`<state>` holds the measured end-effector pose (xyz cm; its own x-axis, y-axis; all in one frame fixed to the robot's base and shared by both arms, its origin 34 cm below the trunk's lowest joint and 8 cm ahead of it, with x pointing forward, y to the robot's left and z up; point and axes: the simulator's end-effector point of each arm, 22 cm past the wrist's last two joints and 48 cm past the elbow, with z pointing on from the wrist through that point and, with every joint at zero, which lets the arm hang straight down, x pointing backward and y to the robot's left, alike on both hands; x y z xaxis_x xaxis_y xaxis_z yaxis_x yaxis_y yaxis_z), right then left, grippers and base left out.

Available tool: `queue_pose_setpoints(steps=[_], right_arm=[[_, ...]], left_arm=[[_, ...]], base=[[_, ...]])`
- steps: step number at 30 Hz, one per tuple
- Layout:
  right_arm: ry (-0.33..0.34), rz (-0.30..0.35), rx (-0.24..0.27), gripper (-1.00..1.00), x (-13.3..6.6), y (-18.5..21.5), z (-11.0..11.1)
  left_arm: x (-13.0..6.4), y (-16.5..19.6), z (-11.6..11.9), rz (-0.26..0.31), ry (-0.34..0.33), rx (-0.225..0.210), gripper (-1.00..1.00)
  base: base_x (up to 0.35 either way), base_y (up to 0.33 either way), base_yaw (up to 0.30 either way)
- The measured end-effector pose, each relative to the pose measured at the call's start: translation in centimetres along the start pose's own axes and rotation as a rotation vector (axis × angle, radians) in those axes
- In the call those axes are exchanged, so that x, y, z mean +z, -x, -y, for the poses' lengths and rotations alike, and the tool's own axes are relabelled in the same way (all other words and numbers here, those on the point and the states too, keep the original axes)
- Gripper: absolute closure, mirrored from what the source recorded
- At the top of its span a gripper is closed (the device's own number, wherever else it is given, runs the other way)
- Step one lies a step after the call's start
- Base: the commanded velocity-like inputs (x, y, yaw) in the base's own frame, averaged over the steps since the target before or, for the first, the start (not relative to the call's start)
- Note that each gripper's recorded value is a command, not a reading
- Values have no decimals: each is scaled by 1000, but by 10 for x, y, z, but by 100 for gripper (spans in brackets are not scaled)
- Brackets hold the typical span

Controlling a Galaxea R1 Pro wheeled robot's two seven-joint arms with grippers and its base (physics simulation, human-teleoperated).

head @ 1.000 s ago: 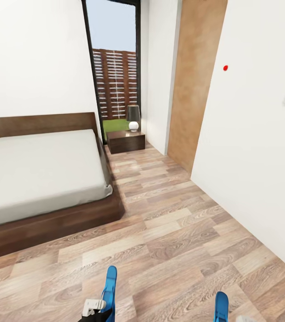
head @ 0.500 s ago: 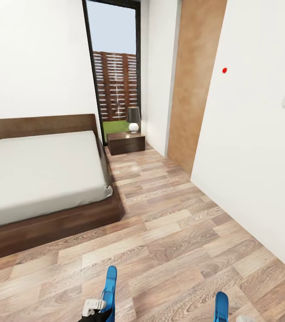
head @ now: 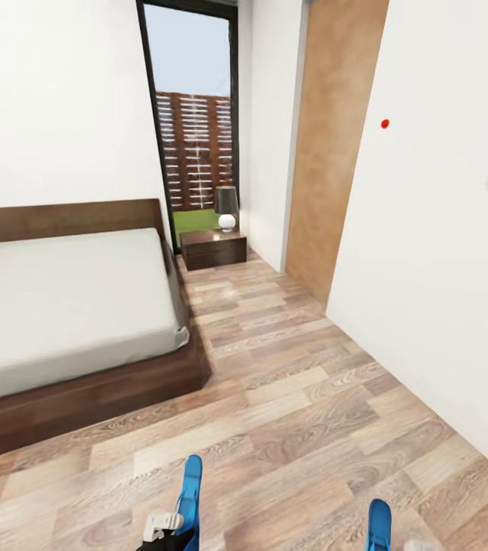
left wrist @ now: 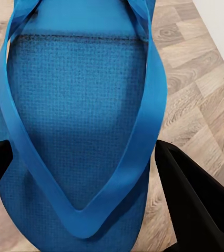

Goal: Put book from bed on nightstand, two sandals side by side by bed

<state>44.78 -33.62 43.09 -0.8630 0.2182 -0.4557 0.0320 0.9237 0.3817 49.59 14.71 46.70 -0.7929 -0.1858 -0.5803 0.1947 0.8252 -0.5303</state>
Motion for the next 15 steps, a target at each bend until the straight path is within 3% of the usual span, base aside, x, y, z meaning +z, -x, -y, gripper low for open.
queue_pose_setpoints(steps=[11, 15], right_arm=[[-2, -2, -2, 100, 0, 0, 0], [-1, -2, -4, 100, 0, -1, 0]], left_arm=[[2, -1, 3, 0, -4, -3, 100], [2, -1, 3, -1, -4, -3, 100]], base=[[317, -106, -1], [313, -118, -123]])
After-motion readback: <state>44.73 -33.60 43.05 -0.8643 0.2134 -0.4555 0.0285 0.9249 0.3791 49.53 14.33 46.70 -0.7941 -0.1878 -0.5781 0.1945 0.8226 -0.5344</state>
